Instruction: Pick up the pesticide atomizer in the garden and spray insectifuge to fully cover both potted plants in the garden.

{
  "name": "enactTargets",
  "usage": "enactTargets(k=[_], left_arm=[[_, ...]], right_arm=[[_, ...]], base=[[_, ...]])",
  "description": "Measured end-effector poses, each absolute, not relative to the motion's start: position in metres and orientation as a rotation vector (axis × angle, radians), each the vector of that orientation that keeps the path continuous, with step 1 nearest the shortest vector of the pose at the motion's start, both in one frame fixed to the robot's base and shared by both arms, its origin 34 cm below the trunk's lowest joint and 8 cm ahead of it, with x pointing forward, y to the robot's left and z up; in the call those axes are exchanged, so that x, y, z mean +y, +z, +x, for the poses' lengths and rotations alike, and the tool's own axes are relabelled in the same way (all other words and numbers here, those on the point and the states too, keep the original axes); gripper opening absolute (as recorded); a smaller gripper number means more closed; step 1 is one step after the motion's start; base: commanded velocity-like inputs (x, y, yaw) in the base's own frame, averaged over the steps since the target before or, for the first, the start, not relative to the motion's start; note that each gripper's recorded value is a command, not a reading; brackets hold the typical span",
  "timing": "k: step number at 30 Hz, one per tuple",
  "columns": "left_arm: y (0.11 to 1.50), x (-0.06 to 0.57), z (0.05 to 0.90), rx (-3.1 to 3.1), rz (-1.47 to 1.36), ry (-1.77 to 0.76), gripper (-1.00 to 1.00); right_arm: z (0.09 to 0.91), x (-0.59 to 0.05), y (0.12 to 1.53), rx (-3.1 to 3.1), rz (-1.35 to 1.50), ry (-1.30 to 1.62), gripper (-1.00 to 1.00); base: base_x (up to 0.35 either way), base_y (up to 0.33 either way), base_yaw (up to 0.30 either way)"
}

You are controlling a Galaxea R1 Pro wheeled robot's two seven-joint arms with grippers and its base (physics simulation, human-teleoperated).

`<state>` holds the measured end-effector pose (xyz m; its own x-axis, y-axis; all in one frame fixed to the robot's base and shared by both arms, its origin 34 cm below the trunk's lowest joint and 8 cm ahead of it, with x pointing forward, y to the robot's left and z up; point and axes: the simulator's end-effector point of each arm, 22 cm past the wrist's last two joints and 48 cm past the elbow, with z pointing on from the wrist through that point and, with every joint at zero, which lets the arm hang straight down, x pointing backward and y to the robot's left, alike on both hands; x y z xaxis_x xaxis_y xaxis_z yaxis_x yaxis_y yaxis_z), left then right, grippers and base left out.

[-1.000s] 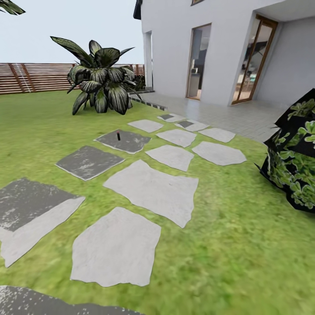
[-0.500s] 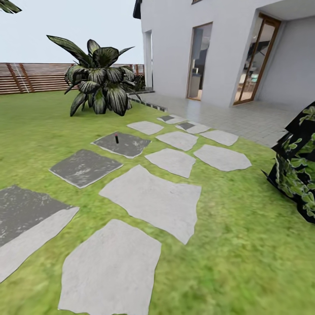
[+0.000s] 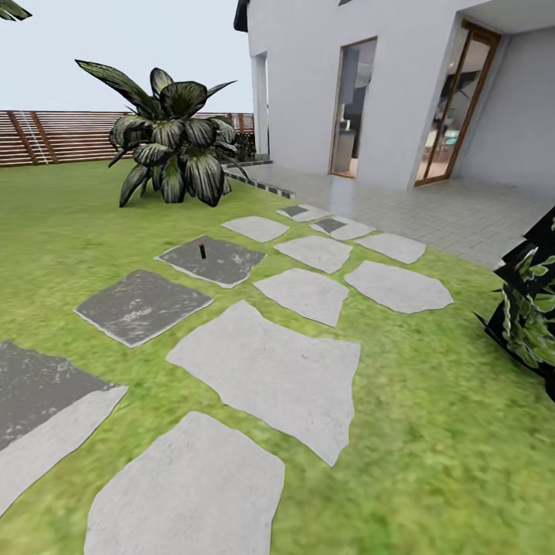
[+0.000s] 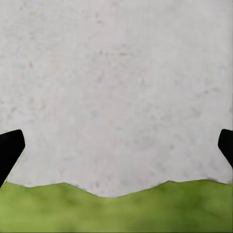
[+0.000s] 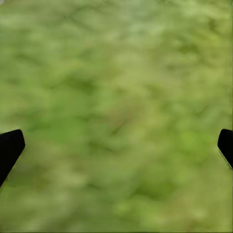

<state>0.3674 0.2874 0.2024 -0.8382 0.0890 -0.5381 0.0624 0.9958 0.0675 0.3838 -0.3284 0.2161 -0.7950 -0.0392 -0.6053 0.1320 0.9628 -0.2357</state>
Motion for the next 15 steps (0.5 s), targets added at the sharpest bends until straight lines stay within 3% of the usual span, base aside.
enactTargets(k=[15], left_arm=[[0.2024,0.2874,0.3674,2.567,0.107,0.063,1.0]], right_arm=[[0.3841,-0.3329,0.2169,2.463,0.06,-0.361,1.0]], base=[[0.34,0.0,0.0]])
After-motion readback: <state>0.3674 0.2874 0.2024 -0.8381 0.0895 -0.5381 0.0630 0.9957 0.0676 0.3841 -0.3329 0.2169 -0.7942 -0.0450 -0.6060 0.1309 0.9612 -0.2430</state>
